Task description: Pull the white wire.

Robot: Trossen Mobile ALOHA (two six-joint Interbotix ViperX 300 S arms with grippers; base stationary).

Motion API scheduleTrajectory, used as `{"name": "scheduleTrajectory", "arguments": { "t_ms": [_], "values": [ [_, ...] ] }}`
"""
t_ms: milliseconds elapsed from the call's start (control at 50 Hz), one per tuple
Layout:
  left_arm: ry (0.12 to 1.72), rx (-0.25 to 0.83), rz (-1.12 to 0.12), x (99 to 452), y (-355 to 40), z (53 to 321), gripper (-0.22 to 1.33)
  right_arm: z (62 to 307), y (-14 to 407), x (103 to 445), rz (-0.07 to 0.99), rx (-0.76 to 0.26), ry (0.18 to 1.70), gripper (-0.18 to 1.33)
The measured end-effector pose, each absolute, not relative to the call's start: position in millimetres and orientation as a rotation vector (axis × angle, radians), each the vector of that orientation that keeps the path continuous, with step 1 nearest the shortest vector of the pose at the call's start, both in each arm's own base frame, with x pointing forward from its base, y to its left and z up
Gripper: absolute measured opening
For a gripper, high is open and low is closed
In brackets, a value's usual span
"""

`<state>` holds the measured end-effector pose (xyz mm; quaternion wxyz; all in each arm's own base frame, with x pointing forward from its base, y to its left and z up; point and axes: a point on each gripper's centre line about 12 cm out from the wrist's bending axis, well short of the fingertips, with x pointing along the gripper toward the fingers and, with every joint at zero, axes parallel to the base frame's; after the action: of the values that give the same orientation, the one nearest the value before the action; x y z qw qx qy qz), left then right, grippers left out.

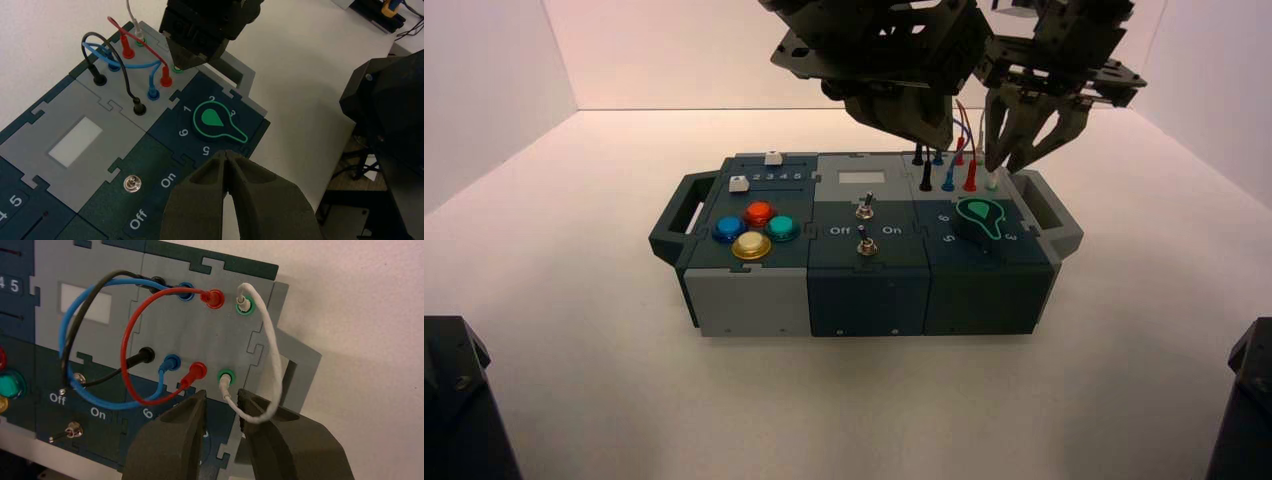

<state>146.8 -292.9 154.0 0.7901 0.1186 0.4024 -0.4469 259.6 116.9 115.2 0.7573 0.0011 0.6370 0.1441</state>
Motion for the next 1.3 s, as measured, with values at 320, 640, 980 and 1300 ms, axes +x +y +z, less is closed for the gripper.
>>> {"name": "scheduleTrajectory", "arguments": {
  "t_ms": [320, 640, 980, 1300],
  "values": [
    [0.869, 0.256, -0.960, 146.8, -291.9, 153.1, -0.16, 108.2, 121.2, 262.8, 0.318, -0.007, 1.404, 0.69],
    [0.868, 0.256, -0.961, 146.5, -292.2, 153.2, -0.16, 102.4, 120.8, 265.4, 0.310, -0.007, 1.423, 0.04],
    [0.864, 0.256, -0.960, 147.2, -292.3, 153.1, -0.16, 103.2, 122.7, 270.4, 0.315, -0.021, 1.442, 0.04],
    [0.873, 0.259, -0.957, 147.4, -292.6, 149.7, -0.16, 107.0, 122.0, 270.3, 0.321, -0.041, 1.450, 0.04]
  ]
}}
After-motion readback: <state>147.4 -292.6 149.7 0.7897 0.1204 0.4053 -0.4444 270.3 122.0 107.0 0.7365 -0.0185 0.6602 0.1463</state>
